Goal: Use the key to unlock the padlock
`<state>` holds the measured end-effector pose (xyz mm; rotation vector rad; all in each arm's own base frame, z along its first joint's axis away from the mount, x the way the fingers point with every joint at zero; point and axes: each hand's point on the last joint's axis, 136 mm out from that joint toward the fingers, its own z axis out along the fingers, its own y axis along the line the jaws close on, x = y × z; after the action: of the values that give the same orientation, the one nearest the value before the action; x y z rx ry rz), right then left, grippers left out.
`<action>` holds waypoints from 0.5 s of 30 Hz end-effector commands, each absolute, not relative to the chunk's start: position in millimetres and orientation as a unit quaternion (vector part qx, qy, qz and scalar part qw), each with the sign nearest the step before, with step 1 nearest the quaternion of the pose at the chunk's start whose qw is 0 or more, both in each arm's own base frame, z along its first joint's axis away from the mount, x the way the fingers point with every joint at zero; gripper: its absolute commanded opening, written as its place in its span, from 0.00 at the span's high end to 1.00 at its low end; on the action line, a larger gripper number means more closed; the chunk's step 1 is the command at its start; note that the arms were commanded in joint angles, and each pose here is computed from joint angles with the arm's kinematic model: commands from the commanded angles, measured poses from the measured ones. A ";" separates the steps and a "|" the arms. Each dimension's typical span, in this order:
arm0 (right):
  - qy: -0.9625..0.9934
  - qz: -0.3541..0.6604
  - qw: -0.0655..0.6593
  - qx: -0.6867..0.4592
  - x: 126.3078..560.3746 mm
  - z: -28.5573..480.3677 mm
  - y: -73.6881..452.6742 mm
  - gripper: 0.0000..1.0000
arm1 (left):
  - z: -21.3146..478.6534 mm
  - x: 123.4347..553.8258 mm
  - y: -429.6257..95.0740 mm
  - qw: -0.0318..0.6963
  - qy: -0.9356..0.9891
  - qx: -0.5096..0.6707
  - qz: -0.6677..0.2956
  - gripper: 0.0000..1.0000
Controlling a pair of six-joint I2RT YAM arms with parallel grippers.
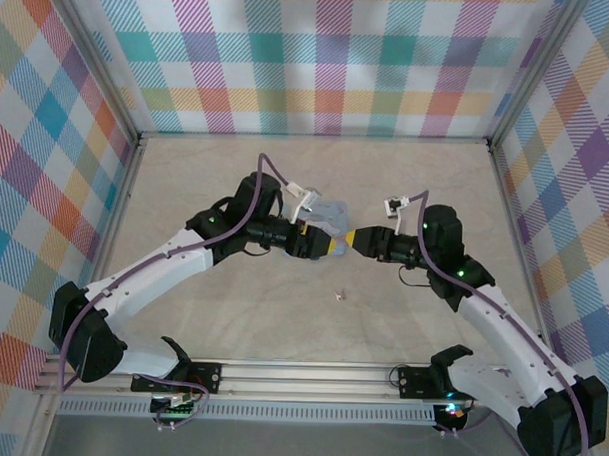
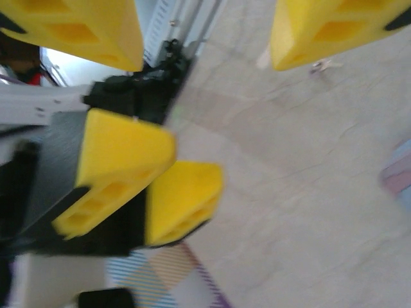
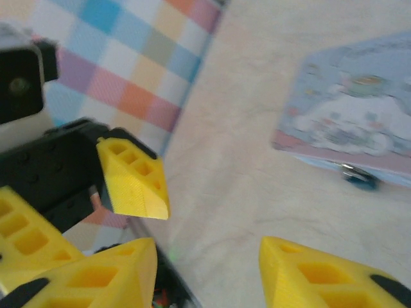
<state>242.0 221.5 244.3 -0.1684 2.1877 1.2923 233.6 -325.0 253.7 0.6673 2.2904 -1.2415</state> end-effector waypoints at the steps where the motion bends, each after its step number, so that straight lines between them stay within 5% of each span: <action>1: 0.907 0.355 0.226 -0.021 234.6 185.1 193.9 0.56 | 211.9 248.9 -290.2 0.235 0.886 0.172 -0.360 0.41; 15: 0.988 0.138 0.062 -0.005 199.5 84.8 210.5 0.48 | 118.1 228.6 -226.7 0.193 0.948 0.046 -0.248 0.41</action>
<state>199.3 214.9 88.3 -0.0528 2.9604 0.5634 228.9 -241.5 125.2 0.2231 2.6423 -0.7556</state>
